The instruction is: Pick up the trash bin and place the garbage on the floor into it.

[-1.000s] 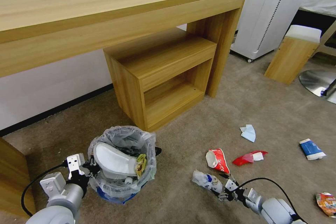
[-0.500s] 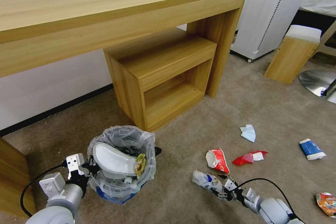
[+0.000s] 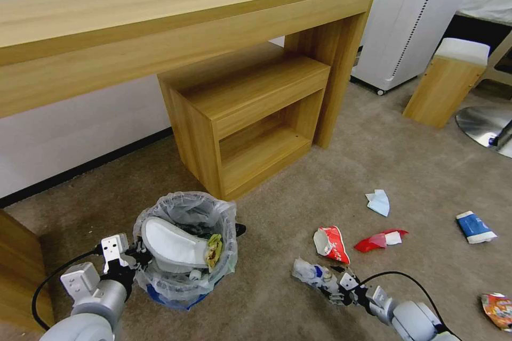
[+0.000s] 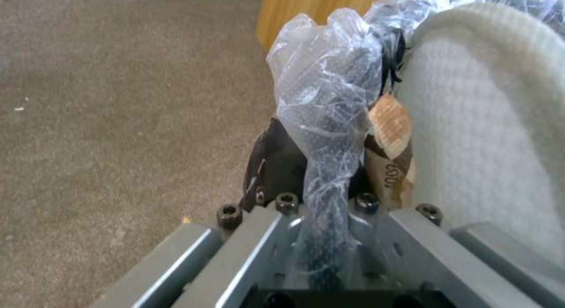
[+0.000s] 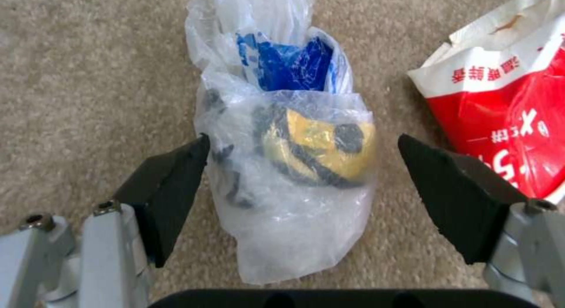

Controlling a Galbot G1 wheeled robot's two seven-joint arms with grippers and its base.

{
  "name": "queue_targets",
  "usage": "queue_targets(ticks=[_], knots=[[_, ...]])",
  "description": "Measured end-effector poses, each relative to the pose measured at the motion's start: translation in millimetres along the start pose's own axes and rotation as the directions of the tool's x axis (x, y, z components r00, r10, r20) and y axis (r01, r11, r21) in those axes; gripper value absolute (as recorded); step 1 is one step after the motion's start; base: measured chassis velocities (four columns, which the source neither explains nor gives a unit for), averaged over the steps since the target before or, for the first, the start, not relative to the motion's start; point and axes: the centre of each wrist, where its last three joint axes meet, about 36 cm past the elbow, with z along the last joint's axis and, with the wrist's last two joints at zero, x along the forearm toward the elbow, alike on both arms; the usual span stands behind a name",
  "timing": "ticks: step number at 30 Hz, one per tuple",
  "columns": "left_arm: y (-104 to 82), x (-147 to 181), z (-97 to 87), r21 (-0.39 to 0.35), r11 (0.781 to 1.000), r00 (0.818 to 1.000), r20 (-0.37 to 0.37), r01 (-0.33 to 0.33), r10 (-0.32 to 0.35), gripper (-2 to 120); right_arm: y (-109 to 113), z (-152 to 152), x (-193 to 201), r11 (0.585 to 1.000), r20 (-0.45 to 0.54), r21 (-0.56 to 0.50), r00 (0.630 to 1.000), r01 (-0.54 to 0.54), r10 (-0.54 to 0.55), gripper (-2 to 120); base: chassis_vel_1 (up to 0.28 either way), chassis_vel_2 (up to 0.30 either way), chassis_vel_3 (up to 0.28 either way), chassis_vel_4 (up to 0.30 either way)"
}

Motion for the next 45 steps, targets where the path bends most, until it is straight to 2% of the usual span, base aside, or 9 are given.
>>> queue_targets(ticks=[4,6,8,11,12,18,24,38,45], knots=[[0.1,-1.0,0.1,0.001,1.0,1.0,0.001,-0.001,0.001,1,2.1,0.4,-2.6,1.0,0.006,-0.003,1.0,0.001,-0.001,80,0.0,0.0,0.0,0.0],[0.8,-2.0,1.1,0.003,1.0,1.0,0.002,0.001,-0.001,1,2.5,0.0,-3.3,1.0,0.011,-0.004,1.0,-0.002,0.002,71,0.0,0.0,0.0,0.0],[1.1,-2.4,1.6,0.003,1.0,1.0,0.003,0.001,-0.002,1,2.4,0.0,-3.4,1.0,0.013,-0.003,1.0,-0.003,0.003,68,0.0,0.0,0.0,0.0],[1.3,-2.8,2.2,0.003,1.0,1.0,0.004,0.001,-0.001,1,1.9,0.3,-3.7,1.0,0.015,-0.003,1.0,-0.004,0.004,56,0.0,0.0,0.0,0.0],[1.4,-2.8,2.2,0.003,1.0,1.0,0.005,0.001,-0.001,1,1.6,0.4,-3.9,1.0,0.017,-0.003,1.0,-0.005,0.005,46,0.0,0.0,0.0,0.0],[1.8,-3.3,2.0,0.001,1.0,1.0,0.006,0.001,-0.001,1,0.8,1.0,-2.7,1.0,0.021,-0.006,1.0,-0.009,0.01,30,0.0,0.0,0.0,0.0],[1.3,-3.6,3.2,0.002,1.0,1.0,0.004,-0.001,0.001,1,-1.6,2.1,2.1,1.0,0.029,-0.007,0.999,-0.015,0.015,3,0.0,0.0,0.0,0.0],[0.9,-0.7,4.2,-0.005,1.0,1.0,0.001,-0.002,0.002,1,-3.7,2.4,10.3,0.999,0.07,-0.032,0.997,-0.015,0.017,0,0.0,0.0,0.0,0.0],[-0.9,-0.1,5.3,-0.015,1.0,1.0,0.003,-0.013,0.013,1,-4.0,-11.3,21.9,0.994,0.217,-0.106,0.975,-0.016,0.039,0,0.0,0.0,0.0,0.0]])
